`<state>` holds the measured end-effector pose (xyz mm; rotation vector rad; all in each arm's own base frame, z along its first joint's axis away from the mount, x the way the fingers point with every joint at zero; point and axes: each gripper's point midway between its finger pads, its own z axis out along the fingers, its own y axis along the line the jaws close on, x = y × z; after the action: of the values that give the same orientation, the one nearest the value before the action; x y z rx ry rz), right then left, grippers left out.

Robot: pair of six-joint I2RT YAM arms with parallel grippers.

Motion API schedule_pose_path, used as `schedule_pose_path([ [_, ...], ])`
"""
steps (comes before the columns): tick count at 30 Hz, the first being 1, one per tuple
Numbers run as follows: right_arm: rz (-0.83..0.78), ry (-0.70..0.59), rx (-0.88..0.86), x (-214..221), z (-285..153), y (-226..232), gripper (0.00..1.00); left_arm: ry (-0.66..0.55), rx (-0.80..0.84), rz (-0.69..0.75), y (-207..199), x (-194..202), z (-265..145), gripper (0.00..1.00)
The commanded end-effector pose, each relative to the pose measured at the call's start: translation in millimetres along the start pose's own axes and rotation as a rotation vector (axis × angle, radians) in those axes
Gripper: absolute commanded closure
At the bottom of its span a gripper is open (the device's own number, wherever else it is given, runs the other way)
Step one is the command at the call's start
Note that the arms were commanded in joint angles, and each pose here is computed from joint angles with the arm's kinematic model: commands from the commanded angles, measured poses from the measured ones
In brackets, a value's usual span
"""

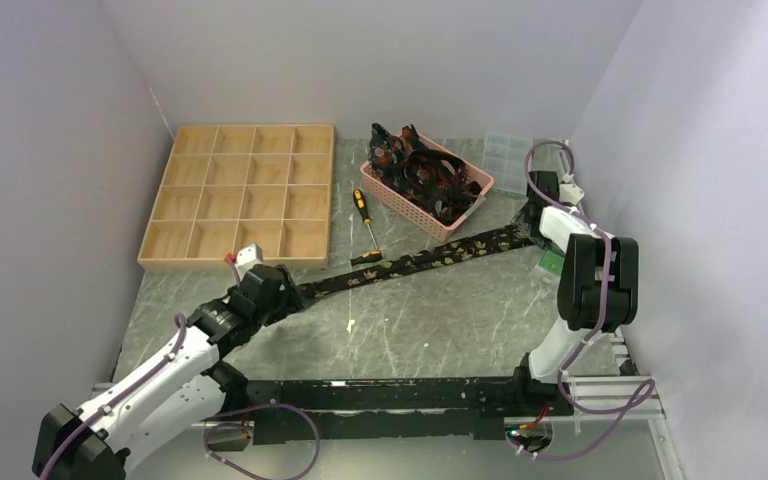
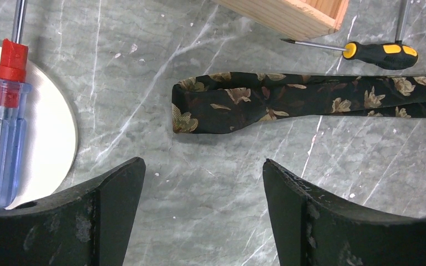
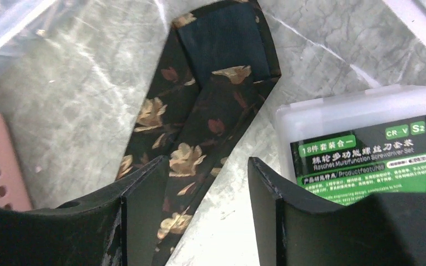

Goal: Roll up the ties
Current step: Roll the tie at the center of the board.

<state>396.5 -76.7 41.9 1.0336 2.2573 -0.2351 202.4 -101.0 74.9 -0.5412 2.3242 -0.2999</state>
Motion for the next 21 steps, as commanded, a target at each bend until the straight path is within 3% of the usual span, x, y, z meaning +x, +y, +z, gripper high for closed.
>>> schedule_pose_path([
  [1,0.008,-0.169,-0.099,-33,-48,38,0.41,-0.013,-0.009,-0.020,-2,-4,4,0.16],
  [8,-0.027,-0.113,-0.432,47,-114,114,0.46,0.016,0.012,-0.016,-16,-9,-2,0.18],
  [12,-0.140,-0.072,-0.591,96,-144,140,0.51,0.042,0.061,-0.022,-32,-7,2,0.29],
  [18,-0.317,-0.027,-0.725,154,-181,167,0.54,0.072,-0.026,0.058,-33,-9,20,0.36],
  [21,-0.401,-0.030,-0.776,174,-199,179,0.54,0.096,-0.048,0.099,-35,-5,33,0.48],
])
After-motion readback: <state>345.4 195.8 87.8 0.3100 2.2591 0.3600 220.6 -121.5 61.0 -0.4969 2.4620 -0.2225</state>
